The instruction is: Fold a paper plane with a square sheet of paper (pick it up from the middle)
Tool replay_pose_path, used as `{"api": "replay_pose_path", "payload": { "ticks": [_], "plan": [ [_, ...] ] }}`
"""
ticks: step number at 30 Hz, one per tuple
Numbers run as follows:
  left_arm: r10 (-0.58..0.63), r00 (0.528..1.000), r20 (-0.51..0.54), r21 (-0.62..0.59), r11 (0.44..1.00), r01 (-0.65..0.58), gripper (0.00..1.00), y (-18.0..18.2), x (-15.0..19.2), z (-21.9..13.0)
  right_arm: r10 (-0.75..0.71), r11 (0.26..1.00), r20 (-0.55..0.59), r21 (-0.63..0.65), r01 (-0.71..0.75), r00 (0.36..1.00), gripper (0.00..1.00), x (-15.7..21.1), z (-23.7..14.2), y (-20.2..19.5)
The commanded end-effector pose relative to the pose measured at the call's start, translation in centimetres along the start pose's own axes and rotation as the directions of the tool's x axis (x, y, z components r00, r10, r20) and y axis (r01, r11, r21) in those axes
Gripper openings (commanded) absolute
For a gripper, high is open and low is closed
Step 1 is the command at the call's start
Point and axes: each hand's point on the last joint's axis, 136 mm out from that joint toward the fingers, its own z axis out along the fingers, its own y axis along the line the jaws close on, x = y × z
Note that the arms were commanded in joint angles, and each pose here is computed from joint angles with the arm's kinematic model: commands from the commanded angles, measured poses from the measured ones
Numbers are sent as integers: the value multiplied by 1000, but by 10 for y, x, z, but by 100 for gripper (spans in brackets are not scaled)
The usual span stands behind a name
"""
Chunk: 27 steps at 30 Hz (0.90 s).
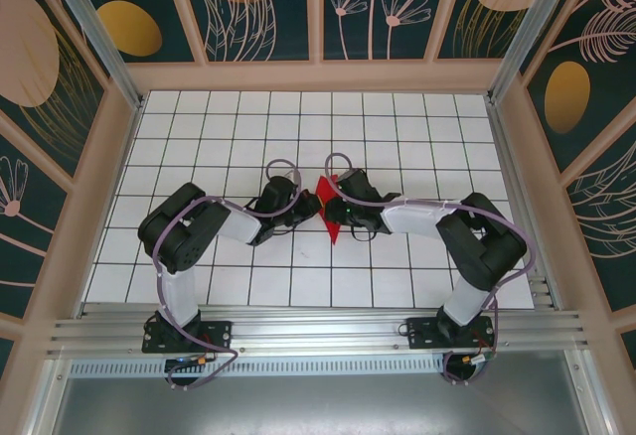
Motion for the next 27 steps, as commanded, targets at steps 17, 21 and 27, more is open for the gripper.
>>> {"api": "replay_pose_path", "payload": {
  "ticks": [17,21,27],
  "plan": [
    [9,1000,5,-95,995,-9,12,33,-3,-12,-78,987,-20,137,80,997,23,2,16,8],
    [12,1000,-1,-104,994,-12,11,36,-2,-11,-92,985,-23,143,94,996,24,4,19,14],
    [20,1000,9,-113,993,-18,13,34,-5,-16,-100,978,-21,181,102,995,15,4,23,13]
  ]
}}
